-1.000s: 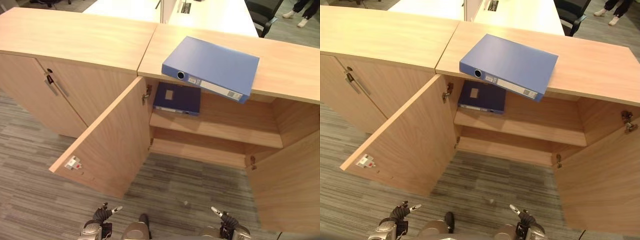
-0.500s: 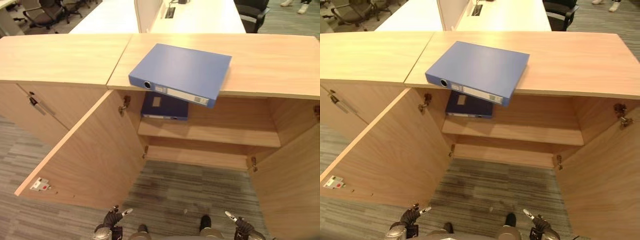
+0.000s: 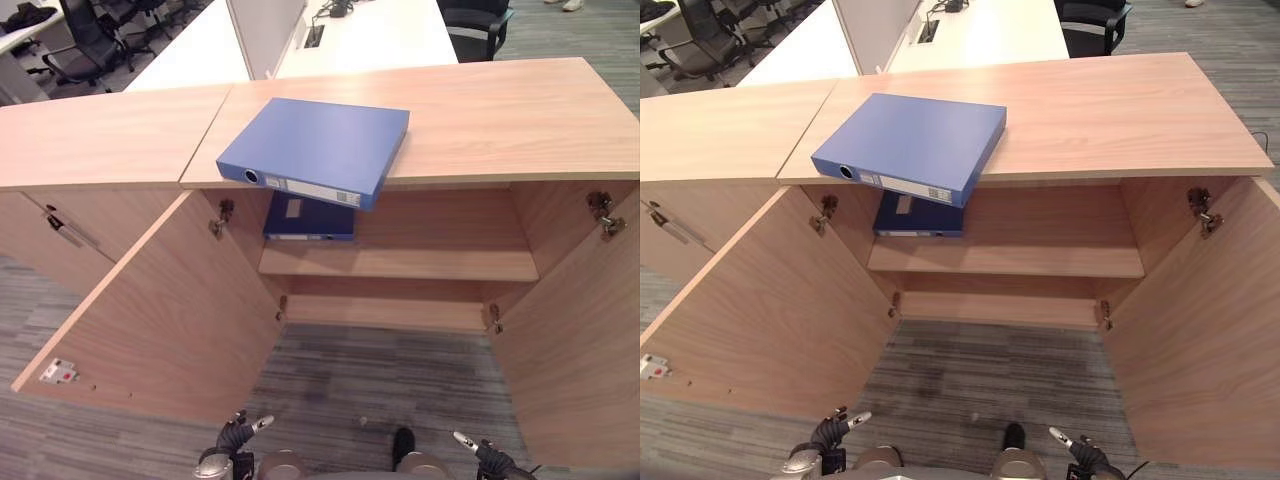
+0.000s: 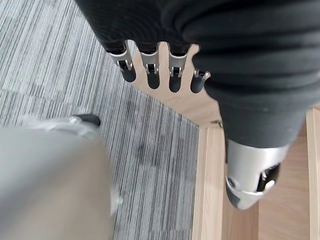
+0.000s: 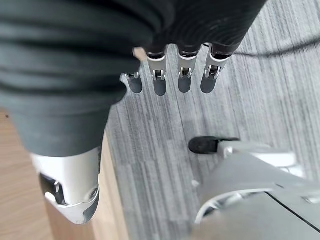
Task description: Put the empty folder in the office cabinet
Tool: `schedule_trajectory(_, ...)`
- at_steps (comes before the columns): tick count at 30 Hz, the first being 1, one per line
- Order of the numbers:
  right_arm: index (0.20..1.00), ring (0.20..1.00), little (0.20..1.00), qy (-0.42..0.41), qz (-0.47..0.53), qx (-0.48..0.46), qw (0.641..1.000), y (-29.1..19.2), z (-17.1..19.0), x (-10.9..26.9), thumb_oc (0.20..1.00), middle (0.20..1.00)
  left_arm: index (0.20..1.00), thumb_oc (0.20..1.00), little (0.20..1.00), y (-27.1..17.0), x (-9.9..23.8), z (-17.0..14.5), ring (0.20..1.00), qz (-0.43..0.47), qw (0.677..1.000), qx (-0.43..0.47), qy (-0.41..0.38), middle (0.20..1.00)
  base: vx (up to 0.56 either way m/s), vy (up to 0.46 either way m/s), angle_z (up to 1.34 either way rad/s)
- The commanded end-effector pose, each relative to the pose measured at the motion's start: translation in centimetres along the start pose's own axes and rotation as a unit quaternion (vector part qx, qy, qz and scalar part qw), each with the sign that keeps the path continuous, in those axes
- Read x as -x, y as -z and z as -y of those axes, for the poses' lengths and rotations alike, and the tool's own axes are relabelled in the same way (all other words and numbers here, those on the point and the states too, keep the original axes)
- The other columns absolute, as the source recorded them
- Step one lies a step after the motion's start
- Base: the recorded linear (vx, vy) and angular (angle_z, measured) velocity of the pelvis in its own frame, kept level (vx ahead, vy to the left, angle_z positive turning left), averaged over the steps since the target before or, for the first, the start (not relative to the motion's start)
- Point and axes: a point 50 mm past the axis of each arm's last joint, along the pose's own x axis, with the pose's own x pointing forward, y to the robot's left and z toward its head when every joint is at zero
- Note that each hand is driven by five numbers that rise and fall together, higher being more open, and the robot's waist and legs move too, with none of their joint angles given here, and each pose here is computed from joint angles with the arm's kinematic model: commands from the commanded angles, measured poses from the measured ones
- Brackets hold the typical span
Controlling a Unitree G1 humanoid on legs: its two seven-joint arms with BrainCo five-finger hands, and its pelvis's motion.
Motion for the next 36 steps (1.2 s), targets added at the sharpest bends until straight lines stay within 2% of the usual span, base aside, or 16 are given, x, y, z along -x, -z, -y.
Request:
schedule_trajectory(1, 1.000, 1.000, 1.000, -0.004, 0.022, 0.013, 1.000, -1.6, -0.3, -0.3, 1.000, 1.000, 1.000, 1.000, 1.000, -2.0, -0.5, -0.6, 1.000, 0.024, 0.999, -0.034, -0.002, 1.000, 0.04, -0.013, -0.23)
schedule_trajectory(11, 1.000, 1.000, 1.000, -0.019, 0.010, 0.017, 1.000, -1.0, -1.8, -0.3, 1.000, 1.000, 1.000, 1.000, 1.000, -2.1, -0.6, -1.6, 1.000, 0.019, 0.998, -0.052, -0.012, 1.000, 0.05, 0.095, -0.12)
schedule_trajectory(14, 1.000, 1.000, 1.000, -0.043, 0.015, 0.013, 0.999, -1.4, -3.4, -0.4, 1.000, 1.000, 1.000, 1.000, 1.000, -2.0, -0.5, -2.4, 1.000, 0.015, 0.997, -0.068, -0.018, 1.000, 0.05, 0.218, -0.02)
schedule_trajectory(21, 1.000, 1.000, 1.000, -0.063, 0.024, 0.003, 0.998, -1.9, -4.9, -0.4, 1.000, 1.000, 1.000, 1.000, 1.000, -2.4, -0.4, -3.5, 1.000, 0.020, 0.997, -0.066, -0.033, 1.000, 0.06, 0.140, -0.17)
schedule_trajectory(30, 1.000, 1.000, 1.000, -0.045, 0.004, -0.014, 0.999, -0.4, -3.9, -0.2, 1.000, 1.000, 1.000, 1.000, 1.000, -2.3, -0.4, -3.9, 1.000, 0.019, 0.996, -0.078, -0.036, 1.000, 0.18, -0.082, 0.23)
schedule_trajectory(36, 1.000, 1.000, 1.000, -0.043, 0.011, 0.013, 0.999, -0.5, -3.3, -0.2, 1.000, 1.000, 1.000, 1.000, 1.000, -1.9, -0.3, -3.0, 1.000, 0.021, 0.997, -0.063, -0.028, 1.000, 0.09, -0.160, 0.20)
